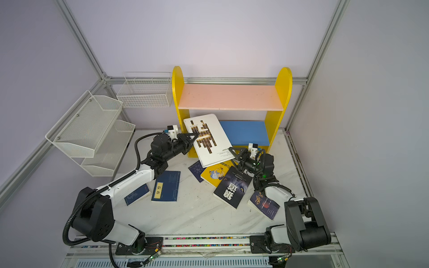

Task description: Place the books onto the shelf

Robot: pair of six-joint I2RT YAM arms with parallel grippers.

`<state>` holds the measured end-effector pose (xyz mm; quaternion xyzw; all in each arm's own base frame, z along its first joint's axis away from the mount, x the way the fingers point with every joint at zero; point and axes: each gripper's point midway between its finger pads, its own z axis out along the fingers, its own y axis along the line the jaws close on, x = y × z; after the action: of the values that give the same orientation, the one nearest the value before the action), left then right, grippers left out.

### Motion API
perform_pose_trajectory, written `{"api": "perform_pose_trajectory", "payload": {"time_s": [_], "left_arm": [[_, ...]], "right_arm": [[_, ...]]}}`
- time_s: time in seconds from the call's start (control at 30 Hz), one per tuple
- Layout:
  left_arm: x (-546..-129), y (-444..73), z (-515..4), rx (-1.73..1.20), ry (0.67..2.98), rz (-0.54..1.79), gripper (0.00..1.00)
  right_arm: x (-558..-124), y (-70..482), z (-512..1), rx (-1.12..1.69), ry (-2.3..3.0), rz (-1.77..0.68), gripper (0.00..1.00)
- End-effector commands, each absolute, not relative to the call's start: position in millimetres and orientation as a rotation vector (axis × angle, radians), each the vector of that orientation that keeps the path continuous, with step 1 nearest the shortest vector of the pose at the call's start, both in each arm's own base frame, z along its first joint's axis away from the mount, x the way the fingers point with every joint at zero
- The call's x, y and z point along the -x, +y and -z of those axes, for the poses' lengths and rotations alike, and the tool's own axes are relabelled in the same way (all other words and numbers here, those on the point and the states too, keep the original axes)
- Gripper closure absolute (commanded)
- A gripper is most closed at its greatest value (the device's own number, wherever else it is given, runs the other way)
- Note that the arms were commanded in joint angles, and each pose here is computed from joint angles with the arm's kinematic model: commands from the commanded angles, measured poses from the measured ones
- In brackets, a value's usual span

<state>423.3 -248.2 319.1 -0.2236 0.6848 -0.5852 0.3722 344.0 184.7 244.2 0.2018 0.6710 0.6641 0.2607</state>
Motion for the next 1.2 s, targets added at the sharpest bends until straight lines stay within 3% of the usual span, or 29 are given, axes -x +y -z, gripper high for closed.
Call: {"api": "perform_pose_trajectory", "payload": {"time_s": [0.0, 0.13, 0.4, 0.77, 0.9, 1.07, 1.17], "left_arm": [[-429.7, -236.8, -350.0, 0.695, 1.517, 1.483, 0.86], [-430.3, -241.0, -344.9, 0.774, 1.467, 1.423, 0.86], [-425.5, -256.0, -340.4, 0.846, 1.430, 1.368, 0.84], [-423.4, -282.9, -339.8, 0.851, 1.423, 1.373, 0.83], [-422.0, -287.1, -339.3, 0.856, 1.407, 1.377, 0.83], [-418.8, -296.1, -334.5, 0.864, 1.407, 1.378, 0.82], [-415.7, -299.3, -335.8, 0.834, 1.405, 1.393, 0.66]], "right_arm": [[-339.0, 167.6, -270.9, -0.615, 1.648, -1.819, 0.15], [-328.1, 154.8, -285.1, -0.649, 1.550, -1.812, 0.08], [-328.2, 162.2, -297.6, -0.615, 1.543, -1.828, 0.07], [-331.7, 197.3, -291.9, -0.574, 1.642, -1.885, 0.15], [-334.6, 200.1, -287.2, -0.589, 1.666, -1.885, 0.25], [-341.4, 202.6, -290.2, -0.581, 1.674, -1.880, 0.58], [-350.1, 202.5, -288.4, -0.573, 1.691, -1.874, 0.69]]}}
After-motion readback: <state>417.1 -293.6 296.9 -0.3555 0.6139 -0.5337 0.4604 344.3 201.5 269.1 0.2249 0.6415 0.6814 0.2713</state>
